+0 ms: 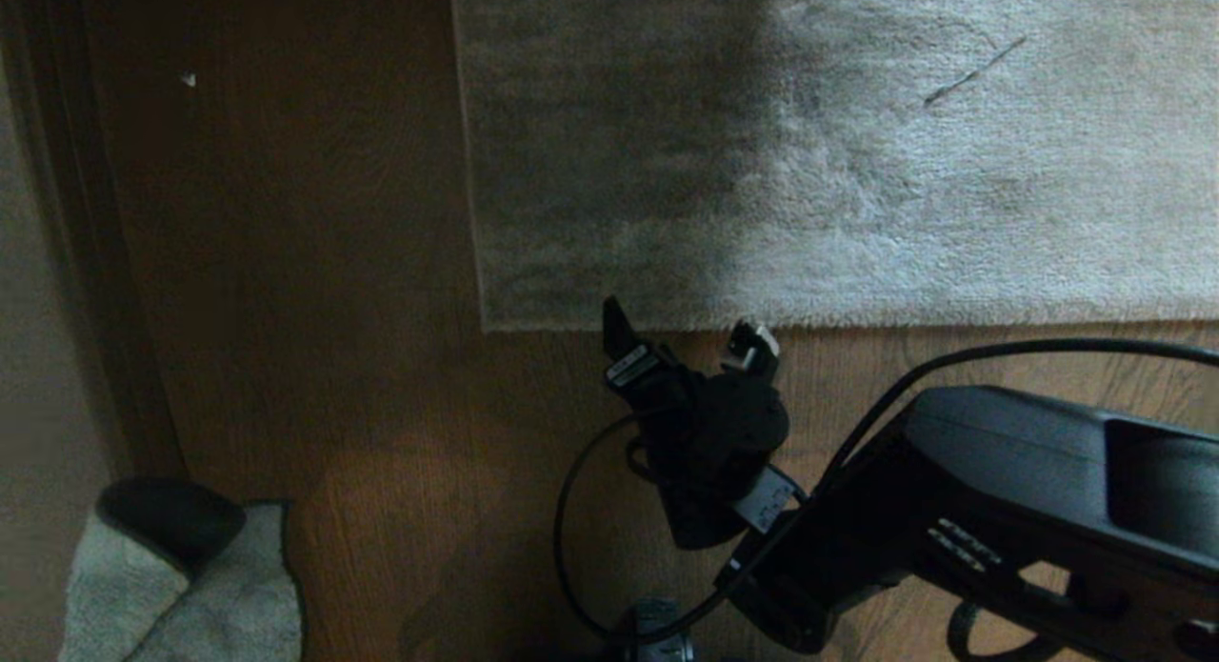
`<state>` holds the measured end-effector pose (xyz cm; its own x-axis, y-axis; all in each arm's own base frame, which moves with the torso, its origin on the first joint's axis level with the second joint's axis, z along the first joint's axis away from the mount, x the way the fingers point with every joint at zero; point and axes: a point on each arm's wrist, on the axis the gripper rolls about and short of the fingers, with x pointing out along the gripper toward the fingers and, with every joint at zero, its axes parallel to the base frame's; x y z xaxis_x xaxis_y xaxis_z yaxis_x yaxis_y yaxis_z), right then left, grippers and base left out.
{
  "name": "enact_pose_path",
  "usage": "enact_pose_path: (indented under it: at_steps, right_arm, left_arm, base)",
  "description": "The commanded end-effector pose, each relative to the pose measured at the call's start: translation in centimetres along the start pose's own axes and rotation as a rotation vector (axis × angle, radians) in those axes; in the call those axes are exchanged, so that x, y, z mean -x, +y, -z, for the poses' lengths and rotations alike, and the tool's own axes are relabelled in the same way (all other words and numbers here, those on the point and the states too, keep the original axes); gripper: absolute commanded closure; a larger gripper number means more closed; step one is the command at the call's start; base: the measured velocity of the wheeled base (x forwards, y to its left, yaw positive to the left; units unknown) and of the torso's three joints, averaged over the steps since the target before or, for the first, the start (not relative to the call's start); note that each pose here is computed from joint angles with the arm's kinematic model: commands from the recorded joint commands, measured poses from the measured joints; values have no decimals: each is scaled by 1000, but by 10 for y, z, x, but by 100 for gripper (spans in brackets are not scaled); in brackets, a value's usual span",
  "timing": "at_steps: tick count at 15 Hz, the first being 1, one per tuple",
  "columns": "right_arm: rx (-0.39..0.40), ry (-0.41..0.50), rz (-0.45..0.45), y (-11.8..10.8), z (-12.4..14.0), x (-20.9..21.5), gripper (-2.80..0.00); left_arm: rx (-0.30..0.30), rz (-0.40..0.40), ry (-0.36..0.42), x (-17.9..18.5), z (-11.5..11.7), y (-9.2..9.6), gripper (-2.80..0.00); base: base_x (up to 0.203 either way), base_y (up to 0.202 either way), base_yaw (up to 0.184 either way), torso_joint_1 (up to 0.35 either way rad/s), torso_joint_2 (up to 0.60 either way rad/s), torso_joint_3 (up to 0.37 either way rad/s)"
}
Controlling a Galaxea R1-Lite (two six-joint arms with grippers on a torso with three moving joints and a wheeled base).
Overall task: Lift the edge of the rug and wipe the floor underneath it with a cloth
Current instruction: Lift up the carpet
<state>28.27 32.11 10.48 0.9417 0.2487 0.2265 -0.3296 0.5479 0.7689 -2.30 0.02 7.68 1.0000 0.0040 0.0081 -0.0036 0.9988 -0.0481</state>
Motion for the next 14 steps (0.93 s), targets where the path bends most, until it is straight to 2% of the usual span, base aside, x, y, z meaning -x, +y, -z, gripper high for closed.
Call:
enact_pose_path:
  at_steps: [1,10,14]
  right_arm:
    - [-18,-16,-12,-4,5,1,-280]
    - [-14,-26,-11,-9,11,-6,-280]
    - [-7,-49,4,-16,4,-13,-280]
  left_arm:
    - [1,0,-3,0,0,0,0]
    - [1,-1,-1,0,0,0,0]
    - [1,-1,-2,0,0,0,0]
  base:
    - [0,0,0,0,0,0]
    - [0,0,0,0,0,0]
    - [0,0,0,0,0,0]
